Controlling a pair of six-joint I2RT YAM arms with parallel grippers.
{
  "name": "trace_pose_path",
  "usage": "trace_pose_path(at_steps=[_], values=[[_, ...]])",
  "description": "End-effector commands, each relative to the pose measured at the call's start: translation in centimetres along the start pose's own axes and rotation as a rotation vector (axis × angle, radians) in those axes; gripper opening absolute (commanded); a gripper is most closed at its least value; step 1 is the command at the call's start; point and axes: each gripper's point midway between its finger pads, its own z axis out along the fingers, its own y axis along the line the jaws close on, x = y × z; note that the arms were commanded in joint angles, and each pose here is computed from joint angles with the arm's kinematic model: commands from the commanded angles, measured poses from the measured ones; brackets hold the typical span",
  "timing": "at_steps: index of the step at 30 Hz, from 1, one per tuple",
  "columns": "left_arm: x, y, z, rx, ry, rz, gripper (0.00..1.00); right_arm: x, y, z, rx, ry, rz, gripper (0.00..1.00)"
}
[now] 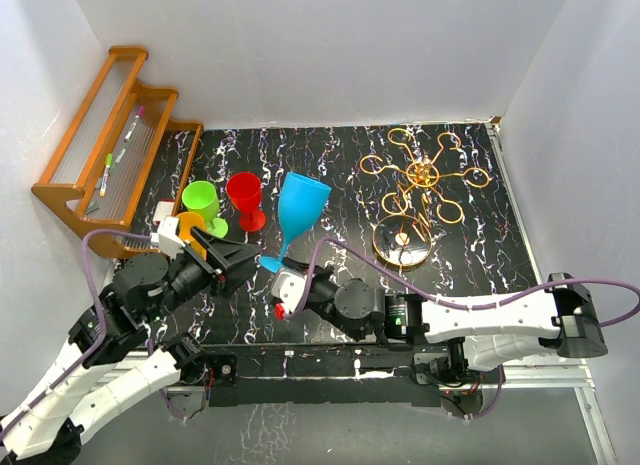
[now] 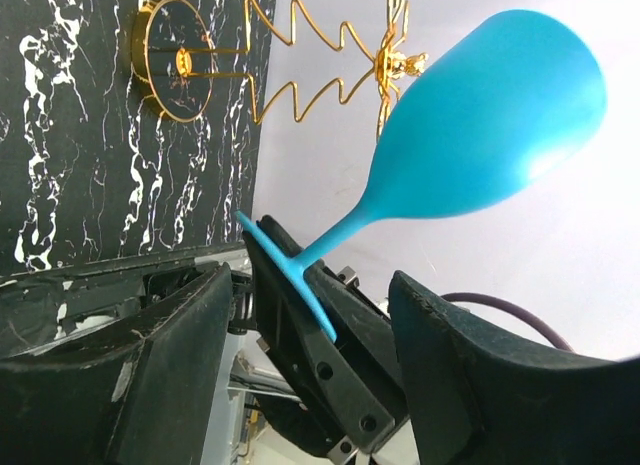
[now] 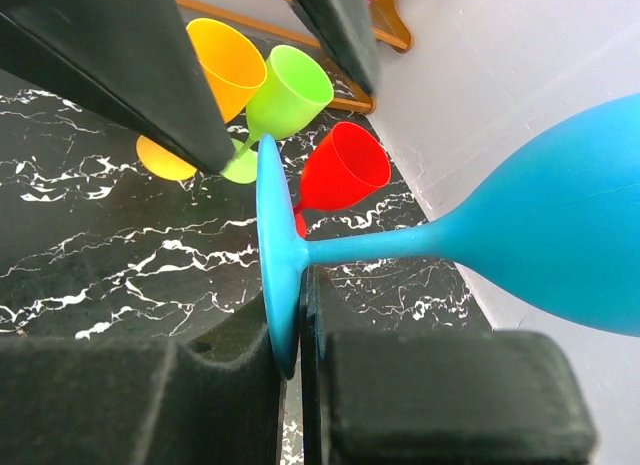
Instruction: Take the wine glass off the wine glass rack
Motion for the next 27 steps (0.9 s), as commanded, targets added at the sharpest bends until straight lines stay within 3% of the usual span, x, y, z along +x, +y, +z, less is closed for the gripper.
trace_pose_path(at_steps=[1,5,7,9,10,11,13,19,27], values=[[1.2,-0.7,1.6,0.015,0.061,0.006,0.61,-2.4,-1.2,0.1,0.059,-0.068,0.026,0.08],[1.8,-1.0,2.4,0.022,0.093,0.023,0.53,-2.6,-1.0,0.1,0.062,-0.069,0.016,0.08],[2.2,-1.1,2.7,0.035,0.115,0.034,0.43,-2.6,-0.9,0.1,0.067,-0.066,0.011,0.08],[2.6,-1.3,2.9,0.046,0.133,0.042,0.26,-2.7,-0.9,-0.1,0.067,-0.071,0.012,0.08],[2.7,-1.3,2.9,0.053,0.141,0.05,0.09,-2.7,-0.9,-0.1,0.068,-0.073,0.014,0.08],[2.8,-1.3,3.0,0.057,0.146,0.054,0.0,-2.7,-1.0,-0.1,0.071,-0.07,0.015,0.08],[2.7,-1.3,2.9,0.059,0.138,0.064,0.0,-2.4,-1.3,-0.2,0.087,-0.055,0.024,0.11],[0.2,0.2,1.0,0.023,0.005,0.115,0.0,-0.5,-2.1,-1.8,0.115,0.033,0.12,0.34],[-4.3,4.0,-4.2,0.038,-0.244,0.054,0.0,0.5,-4.4,-5.6,0.136,0.073,0.316,0.44]])
